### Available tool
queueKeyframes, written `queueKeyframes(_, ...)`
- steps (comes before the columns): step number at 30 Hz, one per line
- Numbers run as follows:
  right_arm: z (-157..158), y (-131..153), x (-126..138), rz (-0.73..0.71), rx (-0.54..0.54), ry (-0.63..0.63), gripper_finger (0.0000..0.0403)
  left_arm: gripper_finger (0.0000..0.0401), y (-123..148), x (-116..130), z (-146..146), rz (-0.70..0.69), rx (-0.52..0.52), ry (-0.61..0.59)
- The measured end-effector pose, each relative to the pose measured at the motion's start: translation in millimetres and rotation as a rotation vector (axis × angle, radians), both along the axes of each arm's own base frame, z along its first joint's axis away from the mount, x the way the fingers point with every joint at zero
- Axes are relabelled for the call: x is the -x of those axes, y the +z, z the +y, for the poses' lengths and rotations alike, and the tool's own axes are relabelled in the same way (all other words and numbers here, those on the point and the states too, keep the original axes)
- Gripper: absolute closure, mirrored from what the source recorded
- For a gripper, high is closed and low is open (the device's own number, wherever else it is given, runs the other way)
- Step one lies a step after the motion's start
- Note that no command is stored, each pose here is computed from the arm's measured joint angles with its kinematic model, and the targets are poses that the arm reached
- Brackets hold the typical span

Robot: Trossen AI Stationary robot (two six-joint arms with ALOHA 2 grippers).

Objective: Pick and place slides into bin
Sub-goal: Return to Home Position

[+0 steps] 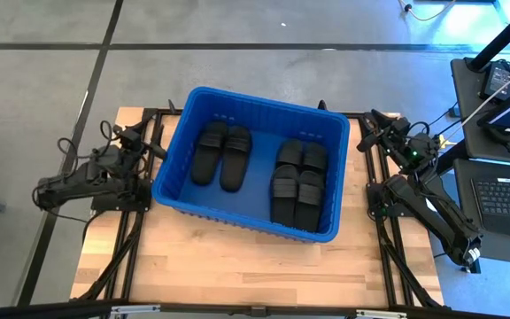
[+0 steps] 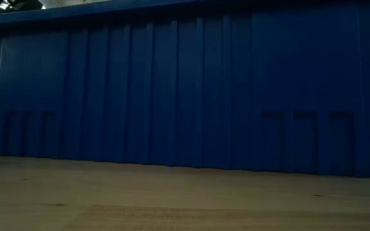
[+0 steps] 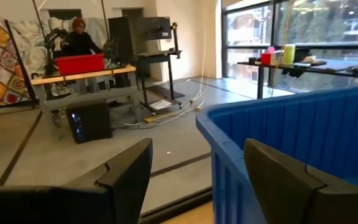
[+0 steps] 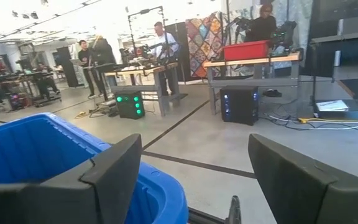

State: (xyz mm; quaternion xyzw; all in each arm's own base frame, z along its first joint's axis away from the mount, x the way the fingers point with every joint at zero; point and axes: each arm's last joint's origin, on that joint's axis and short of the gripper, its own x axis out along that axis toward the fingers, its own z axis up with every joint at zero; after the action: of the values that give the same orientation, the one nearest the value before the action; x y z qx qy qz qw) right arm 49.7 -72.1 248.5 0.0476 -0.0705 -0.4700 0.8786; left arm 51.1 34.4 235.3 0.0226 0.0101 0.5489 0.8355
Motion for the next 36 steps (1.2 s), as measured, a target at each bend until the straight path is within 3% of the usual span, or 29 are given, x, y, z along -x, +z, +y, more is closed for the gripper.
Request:
queueKeyframes(3, 0, 0, 0, 0.000, 0.000, -0.020, 0.0107, 0.0153, -5, -2, 1, -0.004, 0.009, -0.001)
queueKeyframes(10, -1, -1, 1, 0.001, -0.006, -0.029, 0.0107, 0.0153, -16, -2, 6, -0.012, 0.030, 0.127)
queueKeyframes(16, -1, -1, 1, 0.008, -0.010, -0.029, 0.0107, 0.0153, -37, -7, 13, -0.143, 0.082, 0.224)
queueKeyframes(20, -1, -1, 1, 0.008, -0.010, -0.029, 0.0107, 0.0153, -46, -8, 19, -0.206, 0.052, 0.322)
queueKeyframes(24, -1, -2, 1, 0.012, -0.015, -0.029, 0.0107, 0.0153, -57, -7, 25, -0.060, 0.002, 0.422)
queueKeyframes(31, -1, -3, 1, 0.024, -0.023, -0.041, 0.0107, 0.0153, -67, -4, 33, -0.070, -0.001, 0.475)
queueKeyframes(36, -4, -16, 5, 0.058, -0.105, -0.173, 0.0107, 0.0153, -66, 2, 37, -0.045, -0.007, 0.550)
